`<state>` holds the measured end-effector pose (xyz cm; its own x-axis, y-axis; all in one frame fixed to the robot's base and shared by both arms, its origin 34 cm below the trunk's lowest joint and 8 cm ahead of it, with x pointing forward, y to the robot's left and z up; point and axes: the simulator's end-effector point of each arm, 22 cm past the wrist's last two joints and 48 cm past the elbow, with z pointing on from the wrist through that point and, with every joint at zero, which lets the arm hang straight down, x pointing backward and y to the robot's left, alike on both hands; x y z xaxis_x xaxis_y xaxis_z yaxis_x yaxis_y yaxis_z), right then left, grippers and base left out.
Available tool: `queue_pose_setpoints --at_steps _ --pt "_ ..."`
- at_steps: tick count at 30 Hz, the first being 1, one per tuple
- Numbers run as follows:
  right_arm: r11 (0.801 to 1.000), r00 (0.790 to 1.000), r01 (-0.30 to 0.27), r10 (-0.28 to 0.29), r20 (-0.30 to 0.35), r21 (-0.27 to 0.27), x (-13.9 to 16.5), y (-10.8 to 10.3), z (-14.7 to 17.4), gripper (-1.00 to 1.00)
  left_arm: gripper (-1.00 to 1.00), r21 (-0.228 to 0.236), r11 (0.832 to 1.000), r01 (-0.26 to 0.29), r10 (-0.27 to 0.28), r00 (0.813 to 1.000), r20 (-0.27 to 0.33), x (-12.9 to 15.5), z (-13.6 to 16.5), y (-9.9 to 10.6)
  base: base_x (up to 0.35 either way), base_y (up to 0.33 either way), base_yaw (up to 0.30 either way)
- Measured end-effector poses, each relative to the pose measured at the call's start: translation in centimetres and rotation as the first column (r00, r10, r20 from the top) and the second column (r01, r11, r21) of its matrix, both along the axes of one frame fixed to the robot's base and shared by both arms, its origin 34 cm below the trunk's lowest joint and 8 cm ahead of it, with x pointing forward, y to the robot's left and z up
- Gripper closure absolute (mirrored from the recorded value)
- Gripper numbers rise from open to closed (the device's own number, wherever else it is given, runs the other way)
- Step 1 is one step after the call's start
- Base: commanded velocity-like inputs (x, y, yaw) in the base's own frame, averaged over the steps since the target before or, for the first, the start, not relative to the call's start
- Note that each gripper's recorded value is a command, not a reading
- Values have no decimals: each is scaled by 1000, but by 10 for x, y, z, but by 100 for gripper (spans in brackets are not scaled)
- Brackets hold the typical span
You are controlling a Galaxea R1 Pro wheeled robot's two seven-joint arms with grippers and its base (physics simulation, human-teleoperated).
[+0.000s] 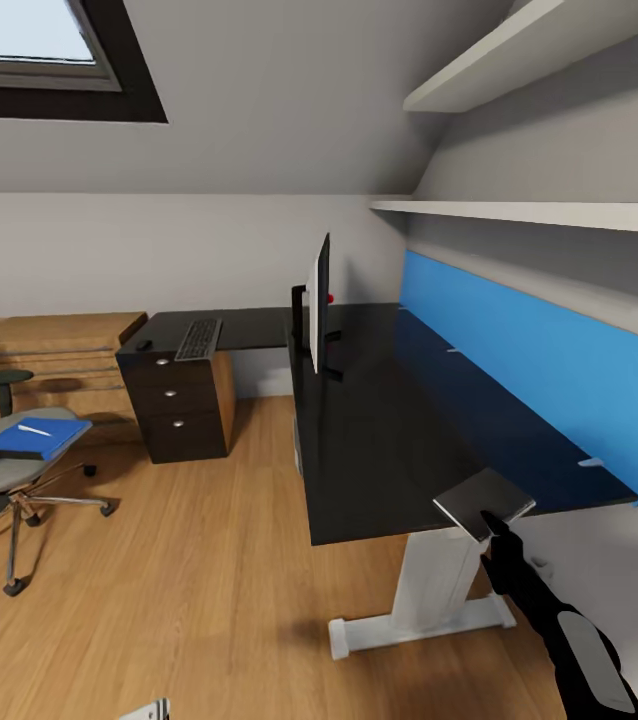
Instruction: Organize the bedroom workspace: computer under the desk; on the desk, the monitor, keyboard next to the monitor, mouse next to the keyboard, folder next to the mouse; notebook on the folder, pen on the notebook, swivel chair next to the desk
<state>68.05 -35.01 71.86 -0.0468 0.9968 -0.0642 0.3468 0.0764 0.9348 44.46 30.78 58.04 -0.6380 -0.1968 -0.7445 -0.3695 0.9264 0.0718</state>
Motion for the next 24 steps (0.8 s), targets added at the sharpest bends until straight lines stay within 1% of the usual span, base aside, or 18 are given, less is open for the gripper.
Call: queue_pose_setpoints --at_steps 6,14,22,23,24 --pt "1000 1000 0 0 -1 -1 0 0 0 -100 -100 1 1000 -1 1 1000 0 0 0 0 39 0 0" --pt "1000 1000 0 0 -1 -1 0 0 0 -100 -100 1 1000 -2 2 1000 -1 0 0 1 140 0 0" --pt "1000 1000 -2 2 -3 -1 0 1 -1 -100 -100 3 1000 -4 4 1000 -2 -1 0 2 22 0 0" --pt "1000 1000 -2 2 -3 -1 0 1 -1 100 -100 3 1000 -4 5 1000 -2 -1 0 2 5 0 0" --pt "1000 1000 -1 1 -3 -1 0 1 -1 100 -100 3 1000 -5 5 1000 -2 -1 0 2 3 0 0"
